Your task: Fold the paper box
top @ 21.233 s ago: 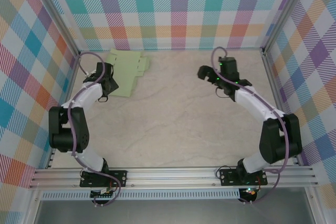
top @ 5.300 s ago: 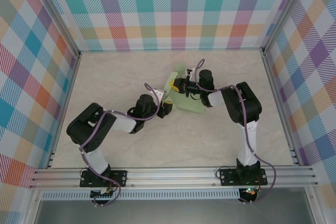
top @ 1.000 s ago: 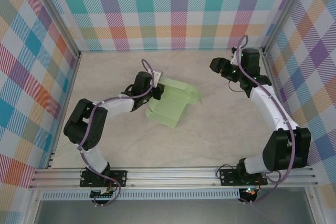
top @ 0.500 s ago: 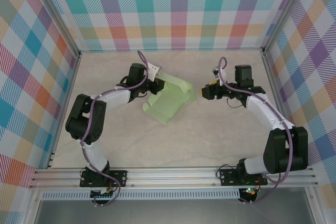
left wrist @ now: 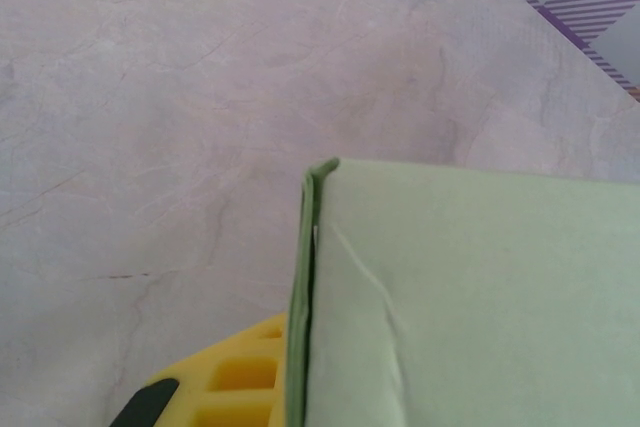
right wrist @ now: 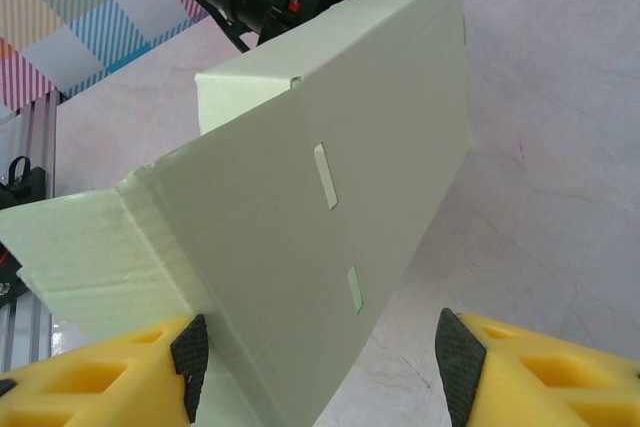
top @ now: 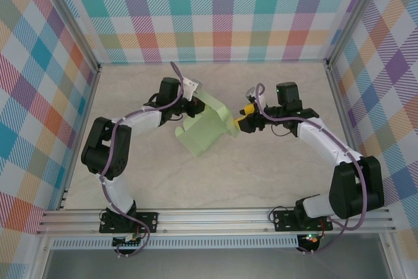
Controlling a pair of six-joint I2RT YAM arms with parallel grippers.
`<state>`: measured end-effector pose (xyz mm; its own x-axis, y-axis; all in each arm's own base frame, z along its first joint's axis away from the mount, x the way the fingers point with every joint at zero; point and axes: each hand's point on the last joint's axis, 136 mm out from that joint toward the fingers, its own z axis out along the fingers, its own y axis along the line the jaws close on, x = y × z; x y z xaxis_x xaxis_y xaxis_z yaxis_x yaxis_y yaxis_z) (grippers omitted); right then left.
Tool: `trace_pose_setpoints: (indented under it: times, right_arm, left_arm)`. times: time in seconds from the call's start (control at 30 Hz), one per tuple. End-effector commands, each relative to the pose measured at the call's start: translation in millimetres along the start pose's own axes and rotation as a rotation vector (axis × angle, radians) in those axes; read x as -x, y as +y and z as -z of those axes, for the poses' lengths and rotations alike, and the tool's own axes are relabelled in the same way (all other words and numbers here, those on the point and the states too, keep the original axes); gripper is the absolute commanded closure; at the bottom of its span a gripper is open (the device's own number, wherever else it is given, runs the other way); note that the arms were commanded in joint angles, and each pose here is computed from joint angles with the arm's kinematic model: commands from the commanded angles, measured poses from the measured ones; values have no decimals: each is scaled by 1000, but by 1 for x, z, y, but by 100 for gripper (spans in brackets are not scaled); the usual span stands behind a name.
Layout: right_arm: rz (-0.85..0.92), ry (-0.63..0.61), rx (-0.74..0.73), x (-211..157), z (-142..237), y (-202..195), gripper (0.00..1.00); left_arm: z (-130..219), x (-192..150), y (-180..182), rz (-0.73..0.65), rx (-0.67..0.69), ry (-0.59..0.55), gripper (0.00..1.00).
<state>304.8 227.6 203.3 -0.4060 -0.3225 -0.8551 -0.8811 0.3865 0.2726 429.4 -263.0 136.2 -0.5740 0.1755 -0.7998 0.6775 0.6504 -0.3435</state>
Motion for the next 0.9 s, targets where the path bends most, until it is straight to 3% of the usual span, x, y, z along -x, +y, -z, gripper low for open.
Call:
trace_pose_setpoints:
  times: [0.0, 0.27, 0.47, 0.63, 0.8, 0.87]
  right_arm:
    - [50, -2, 34, -3, -2, 10, 36]
    - [59, -71, -31, 3, 11, 0, 34]
    - [10, -268, -292, 17, 48, -44, 29]
    - [5, -262, -304, 13, 42, -56, 28]
    - [134, -368, -374, 32, 34, -58, 27]
    - [106, -383, -361, 41, 26, -58, 27]
  left_arm:
    - [4, 14, -6, 11, -45, -22, 100]
    - [16, 16, 12, 54, -27, -31, 100]
    - [27, 24, 26, 177, -13, -67, 100]
    - [30, 33, 20, 286, -48, -94, 100]
    - [32, 33, 23, 387, -35, -113, 100]
    - [29, 33, 19, 448, -65, -119, 100]
